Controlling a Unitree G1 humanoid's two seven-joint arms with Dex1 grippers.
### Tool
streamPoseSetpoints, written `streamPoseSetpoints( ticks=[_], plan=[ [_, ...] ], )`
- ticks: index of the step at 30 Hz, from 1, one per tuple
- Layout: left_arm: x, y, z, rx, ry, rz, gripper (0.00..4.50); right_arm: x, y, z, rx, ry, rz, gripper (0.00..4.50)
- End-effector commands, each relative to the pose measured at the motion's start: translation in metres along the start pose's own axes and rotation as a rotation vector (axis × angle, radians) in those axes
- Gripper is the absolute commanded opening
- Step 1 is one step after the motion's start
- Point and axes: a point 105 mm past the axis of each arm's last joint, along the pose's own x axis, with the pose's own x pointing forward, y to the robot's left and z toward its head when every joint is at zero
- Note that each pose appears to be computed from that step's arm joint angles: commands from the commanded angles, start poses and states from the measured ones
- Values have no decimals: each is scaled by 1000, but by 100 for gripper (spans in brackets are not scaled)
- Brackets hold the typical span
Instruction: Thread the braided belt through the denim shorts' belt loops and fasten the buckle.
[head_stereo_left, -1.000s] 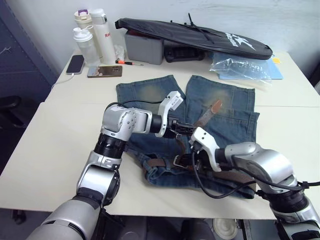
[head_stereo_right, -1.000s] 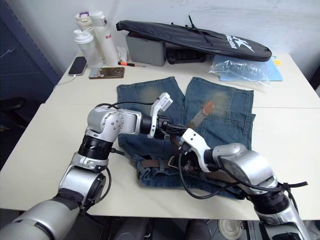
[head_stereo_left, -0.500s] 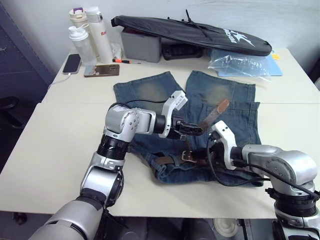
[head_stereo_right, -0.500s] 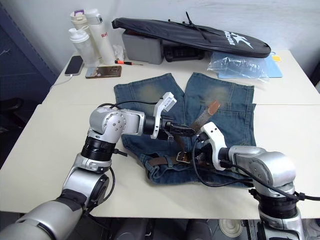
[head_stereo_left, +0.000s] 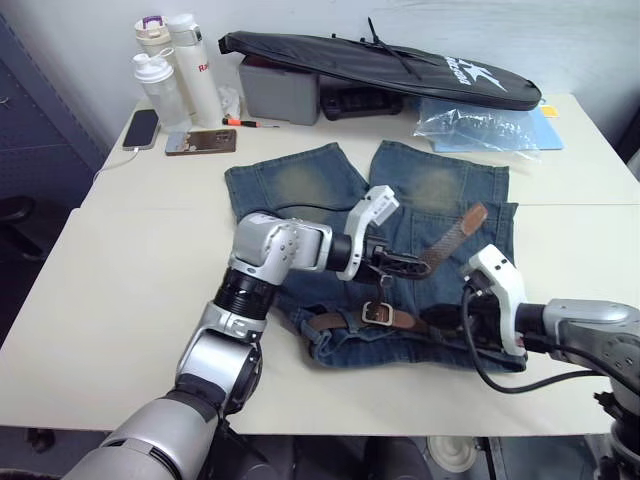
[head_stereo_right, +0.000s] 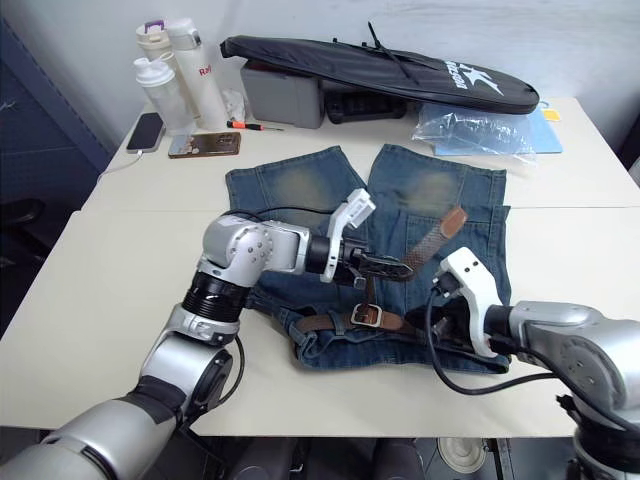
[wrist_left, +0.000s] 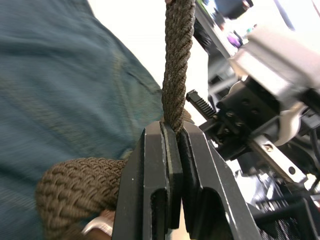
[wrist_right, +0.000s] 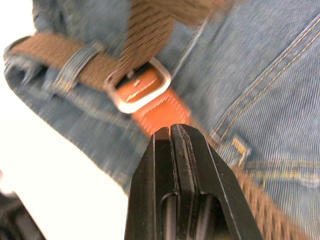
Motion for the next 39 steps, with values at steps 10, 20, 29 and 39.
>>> streamPoseSetpoints(
  ticks=[10, 20, 29, 39],
  plan=[
    [-32, 12, 22, 246, -34, 115, 0, -44, 6, 33, -239, -122, -51, 5],
    [-40, 31, 15, 887, 123, 343, 0, -56, -10, 92, -557, -199, -200, 95],
    [-35, 31, 28, 931, 98, 348, 0, -35, -10, 93, -840, -62, -182, 324],
    [-35, 26, 33, 940, 88, 332, 0, -15, -28, 87, -876, -30, -206, 138]
  ],
)
